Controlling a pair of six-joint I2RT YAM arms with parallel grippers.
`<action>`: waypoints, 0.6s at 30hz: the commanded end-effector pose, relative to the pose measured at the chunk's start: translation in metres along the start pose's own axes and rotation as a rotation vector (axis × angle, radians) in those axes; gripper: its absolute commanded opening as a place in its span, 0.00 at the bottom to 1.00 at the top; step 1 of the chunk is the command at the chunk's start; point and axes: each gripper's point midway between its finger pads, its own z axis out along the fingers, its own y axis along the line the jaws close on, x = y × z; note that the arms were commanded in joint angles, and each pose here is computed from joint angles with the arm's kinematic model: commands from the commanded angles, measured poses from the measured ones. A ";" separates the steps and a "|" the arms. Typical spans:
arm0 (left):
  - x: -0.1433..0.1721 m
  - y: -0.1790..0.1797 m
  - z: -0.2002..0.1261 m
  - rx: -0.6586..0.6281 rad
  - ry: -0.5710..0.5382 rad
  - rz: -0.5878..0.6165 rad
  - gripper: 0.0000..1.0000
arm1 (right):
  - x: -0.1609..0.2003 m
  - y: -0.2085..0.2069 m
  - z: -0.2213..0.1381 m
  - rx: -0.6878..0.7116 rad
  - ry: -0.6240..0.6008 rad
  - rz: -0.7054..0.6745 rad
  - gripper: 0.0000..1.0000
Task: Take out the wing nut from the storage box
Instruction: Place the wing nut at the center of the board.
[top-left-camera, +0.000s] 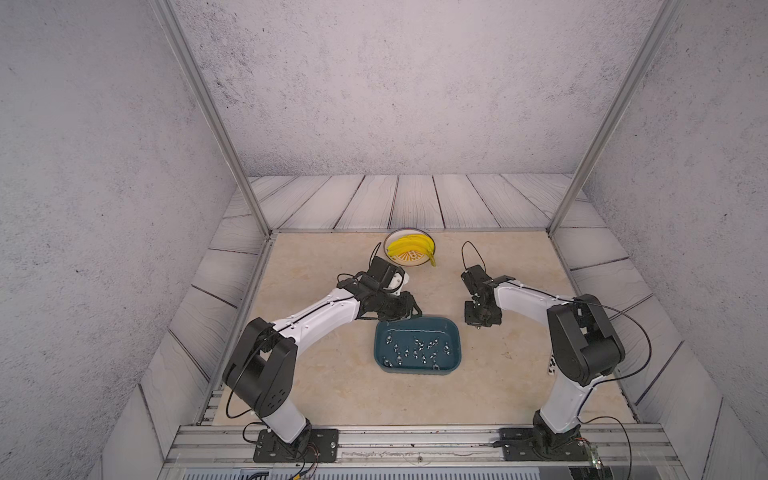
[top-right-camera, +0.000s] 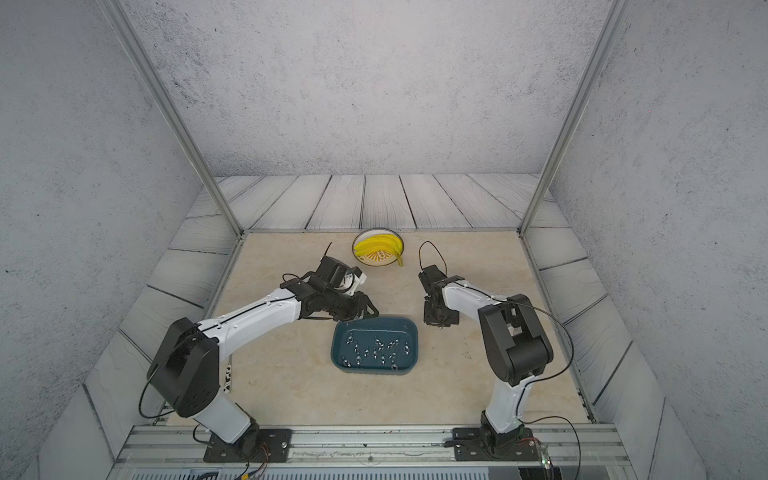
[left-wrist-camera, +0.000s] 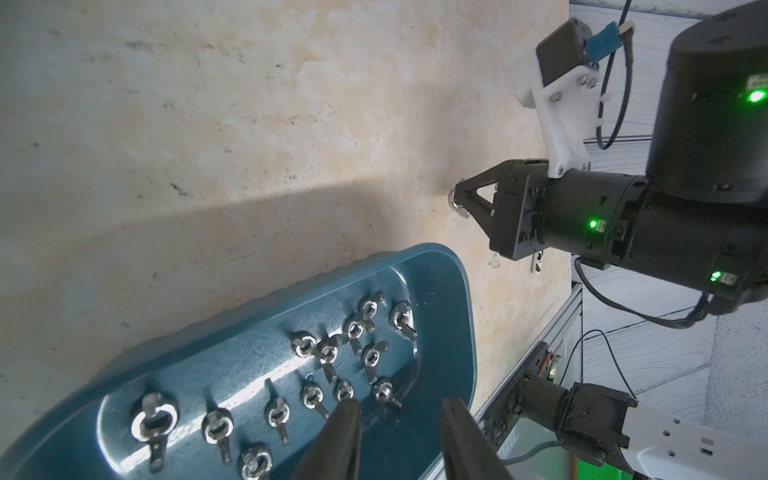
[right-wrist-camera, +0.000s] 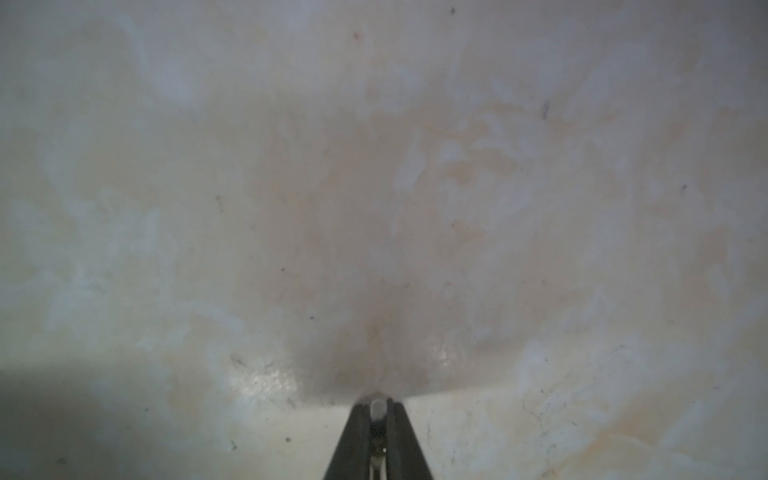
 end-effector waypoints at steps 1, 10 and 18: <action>0.001 -0.009 -0.011 0.019 -0.006 0.023 0.39 | 0.016 -0.008 0.001 0.016 0.043 0.004 0.16; -0.005 -0.009 -0.025 0.017 -0.043 0.033 0.40 | 0.002 -0.012 -0.036 -0.004 -0.044 0.007 0.23; -0.021 0.030 -0.055 -0.035 -0.132 -0.071 0.40 | 0.007 0.038 -0.096 -0.196 -0.132 -0.206 0.26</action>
